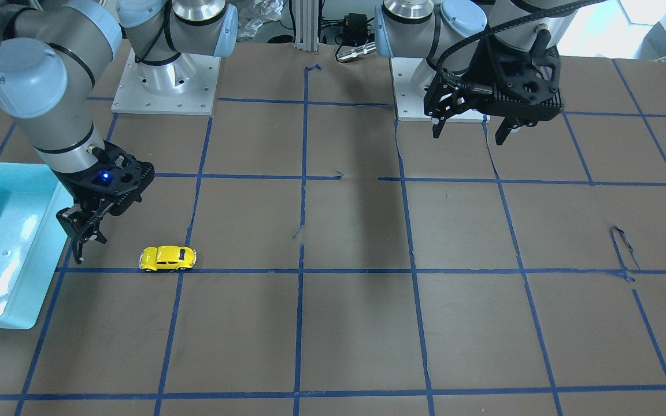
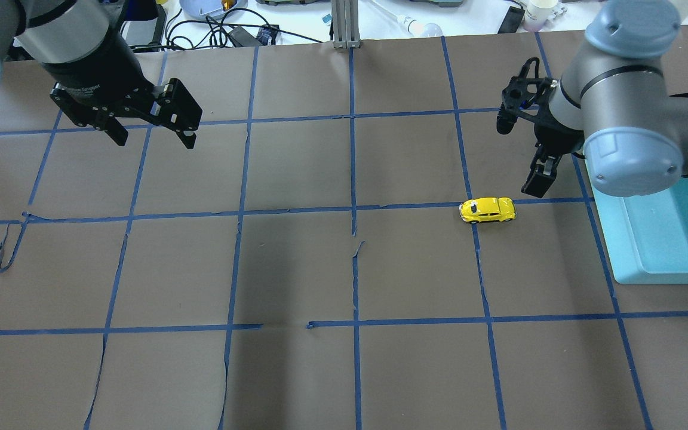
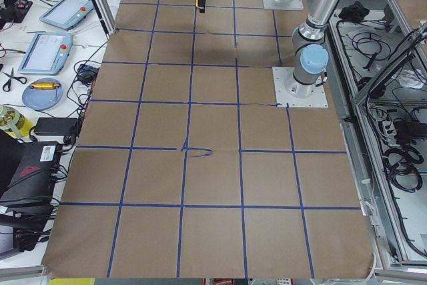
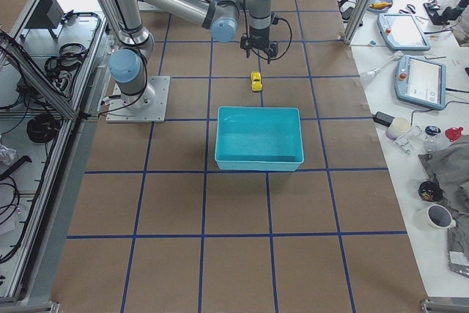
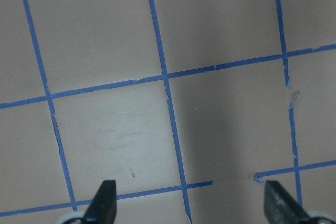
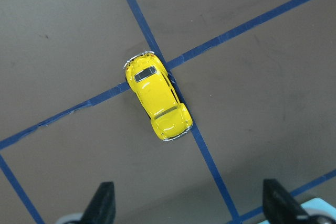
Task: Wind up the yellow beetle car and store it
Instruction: 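Lower the right gripper onto the yellow car while the left arm withdraws, then close the right gripper on the yellow car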
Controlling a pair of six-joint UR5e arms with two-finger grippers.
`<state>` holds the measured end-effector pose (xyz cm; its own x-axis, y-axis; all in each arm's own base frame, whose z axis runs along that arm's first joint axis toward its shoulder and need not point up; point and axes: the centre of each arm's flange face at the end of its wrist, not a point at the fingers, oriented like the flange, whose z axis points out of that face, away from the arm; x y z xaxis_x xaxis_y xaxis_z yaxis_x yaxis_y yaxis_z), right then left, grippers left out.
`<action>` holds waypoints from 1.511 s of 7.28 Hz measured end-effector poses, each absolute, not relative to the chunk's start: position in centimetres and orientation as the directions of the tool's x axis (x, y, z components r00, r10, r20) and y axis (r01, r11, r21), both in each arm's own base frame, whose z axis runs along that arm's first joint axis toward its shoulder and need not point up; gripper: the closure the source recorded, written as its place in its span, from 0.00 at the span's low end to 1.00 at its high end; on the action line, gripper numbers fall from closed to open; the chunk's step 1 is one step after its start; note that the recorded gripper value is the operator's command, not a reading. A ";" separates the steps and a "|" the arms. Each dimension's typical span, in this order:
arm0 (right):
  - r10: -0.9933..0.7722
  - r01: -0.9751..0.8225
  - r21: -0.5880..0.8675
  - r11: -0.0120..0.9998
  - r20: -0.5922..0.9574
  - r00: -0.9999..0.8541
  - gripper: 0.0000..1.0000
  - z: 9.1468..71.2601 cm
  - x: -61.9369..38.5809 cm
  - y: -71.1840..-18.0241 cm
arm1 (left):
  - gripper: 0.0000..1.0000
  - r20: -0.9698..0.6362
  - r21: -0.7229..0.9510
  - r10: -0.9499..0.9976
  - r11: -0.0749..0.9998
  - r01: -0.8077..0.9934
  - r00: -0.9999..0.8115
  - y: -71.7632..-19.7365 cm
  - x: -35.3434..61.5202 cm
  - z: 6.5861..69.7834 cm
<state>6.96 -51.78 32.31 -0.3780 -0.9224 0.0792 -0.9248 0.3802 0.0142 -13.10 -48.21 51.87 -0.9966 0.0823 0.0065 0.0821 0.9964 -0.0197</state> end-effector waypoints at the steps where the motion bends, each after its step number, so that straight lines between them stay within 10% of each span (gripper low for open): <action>1: -0.943 -0.945 0.018 0.328 0.064 -0.326 0.00 30.3 7.1 -51.8 | 0.00 0.006 -0.019 0.076 0.997 0.076 -0.997 -48.1 -12.8 51.9; 9: -0.997 -0.998 0.021 0.057 0.055 -0.056 0.01 20.3 10.6 -54.8 | 0.00 0.000 -0.026 0.088 0.996 0.088 -0.996 -47.5 -12.5 52.3; 11: -0.998 -0.998 0.021 0.056 0.040 -0.056 0.40 19.2 10.6 -54.9 | 0.00 0.001 -0.028 0.086 0.996 0.086 -0.996 -47.6 -12.5 52.3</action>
